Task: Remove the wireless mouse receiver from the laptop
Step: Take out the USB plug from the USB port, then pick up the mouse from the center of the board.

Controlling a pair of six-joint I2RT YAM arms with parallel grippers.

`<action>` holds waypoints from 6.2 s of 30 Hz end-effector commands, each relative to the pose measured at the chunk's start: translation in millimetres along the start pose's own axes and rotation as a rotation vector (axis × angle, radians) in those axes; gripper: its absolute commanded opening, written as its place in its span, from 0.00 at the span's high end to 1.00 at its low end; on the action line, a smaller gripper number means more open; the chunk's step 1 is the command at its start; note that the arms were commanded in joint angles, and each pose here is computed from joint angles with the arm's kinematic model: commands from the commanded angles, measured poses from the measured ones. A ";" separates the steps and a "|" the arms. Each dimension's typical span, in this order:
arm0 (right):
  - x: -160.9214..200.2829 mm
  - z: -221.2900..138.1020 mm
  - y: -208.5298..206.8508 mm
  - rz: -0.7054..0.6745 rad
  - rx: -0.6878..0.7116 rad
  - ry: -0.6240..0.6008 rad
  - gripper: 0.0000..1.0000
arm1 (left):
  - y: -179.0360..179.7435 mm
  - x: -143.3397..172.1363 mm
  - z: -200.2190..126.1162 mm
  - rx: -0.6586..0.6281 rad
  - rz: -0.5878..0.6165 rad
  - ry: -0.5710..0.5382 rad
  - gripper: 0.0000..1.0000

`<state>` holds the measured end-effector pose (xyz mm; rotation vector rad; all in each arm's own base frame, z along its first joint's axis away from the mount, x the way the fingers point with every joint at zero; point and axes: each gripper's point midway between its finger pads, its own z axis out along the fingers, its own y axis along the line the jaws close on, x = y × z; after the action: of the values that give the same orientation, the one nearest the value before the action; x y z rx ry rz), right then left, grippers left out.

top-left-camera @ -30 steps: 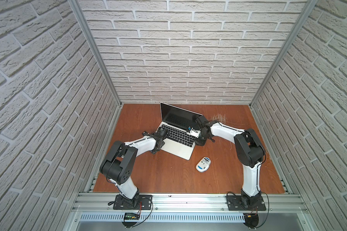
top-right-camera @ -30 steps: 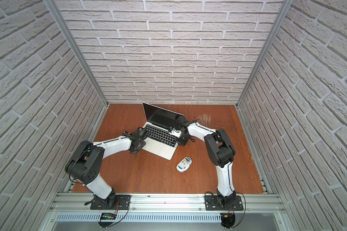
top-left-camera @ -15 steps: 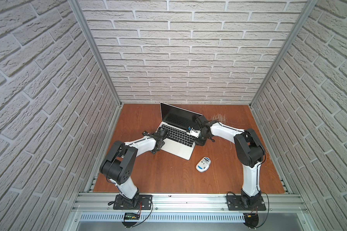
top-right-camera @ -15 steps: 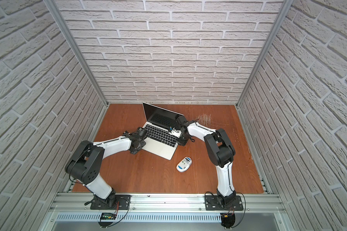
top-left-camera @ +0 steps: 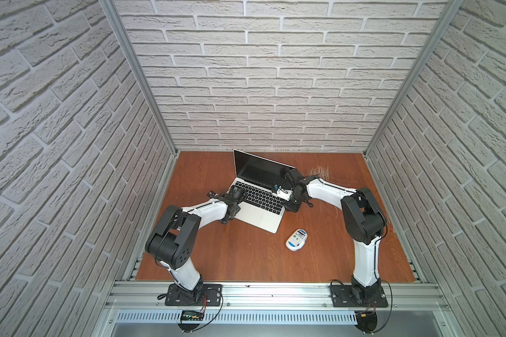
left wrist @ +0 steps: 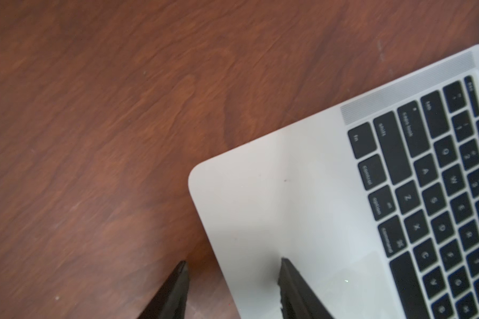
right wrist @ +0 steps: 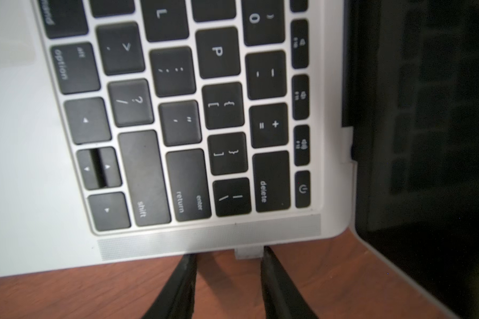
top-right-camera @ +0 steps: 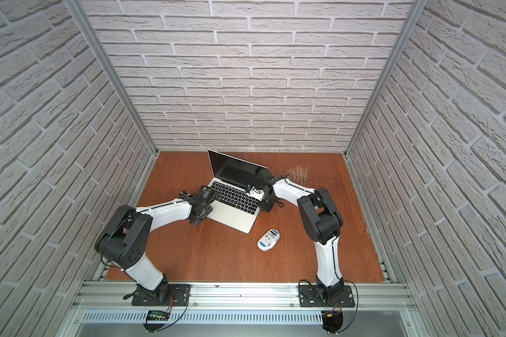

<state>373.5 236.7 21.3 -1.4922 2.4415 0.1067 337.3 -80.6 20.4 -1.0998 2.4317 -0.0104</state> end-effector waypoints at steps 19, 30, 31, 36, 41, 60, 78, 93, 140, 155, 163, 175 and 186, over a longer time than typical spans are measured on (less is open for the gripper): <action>1.1 20.8 16.2 -0.066 -0.013 0.052 0.91 | 54.0 50.5 31.5 -0.172 0.082 0.181 0.47; 9.0 12.4 8.6 -0.035 0.016 0.077 0.97 | 55.8 48.8 30.4 -0.173 0.087 0.173 0.47; 10.1 10.8 7.7 -0.035 0.021 0.080 0.96 | 55.8 48.8 30.3 -0.173 0.088 0.172 0.47; 18.5 4.2 6.6 -0.044 0.034 0.104 0.97 | 55.2 47.7 29.6 -0.169 0.086 0.171 0.47; 34.6 -1.2 5.8 -0.043 0.046 0.162 0.97 | 56.8 47.6 29.4 -0.169 0.087 0.170 0.47; 29.2 -52.8 15.3 0.154 0.090 -0.014 0.96 | 33.5 26.0 -11.6 -0.016 0.124 0.130 0.40; 53.0 -94.4 30.5 0.507 0.146 -0.176 0.96 | 4.1 76.8 -140.5 0.629 0.234 0.133 0.29; 83.1 -97.7 45.1 0.760 0.140 -0.177 0.96 | -29.9 148.2 -194.6 0.914 0.352 0.212 0.24; 99.1 -45.0 95.1 0.974 0.030 -0.045 0.97 | -113.1 277.0 -150.9 0.811 0.626 0.457 0.45; 60.1 -36.2 83.1 0.855 -0.009 -0.065 0.97 | -91.9 279.5 -180.3 0.835 0.687 0.417 0.38; 45.7 -36.3 80.2 0.813 -0.028 -0.080 0.97 | -71.6 257.4 -169.1 0.795 0.700 0.358 0.37; 44.0 -33.2 78.9 0.796 -0.033 -0.078 0.97 | -68.6 252.6 -131.5 0.763 0.667 0.373 0.36; 53.2 -25.2 80.3 0.799 -0.023 -0.054 0.97 | -94.5 265.7 -125.8 0.848 0.636 0.423 0.38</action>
<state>274.8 222.5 27.2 -0.4176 2.8363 0.3228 197.2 -347.0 38.9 0.0478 2.5954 -0.9883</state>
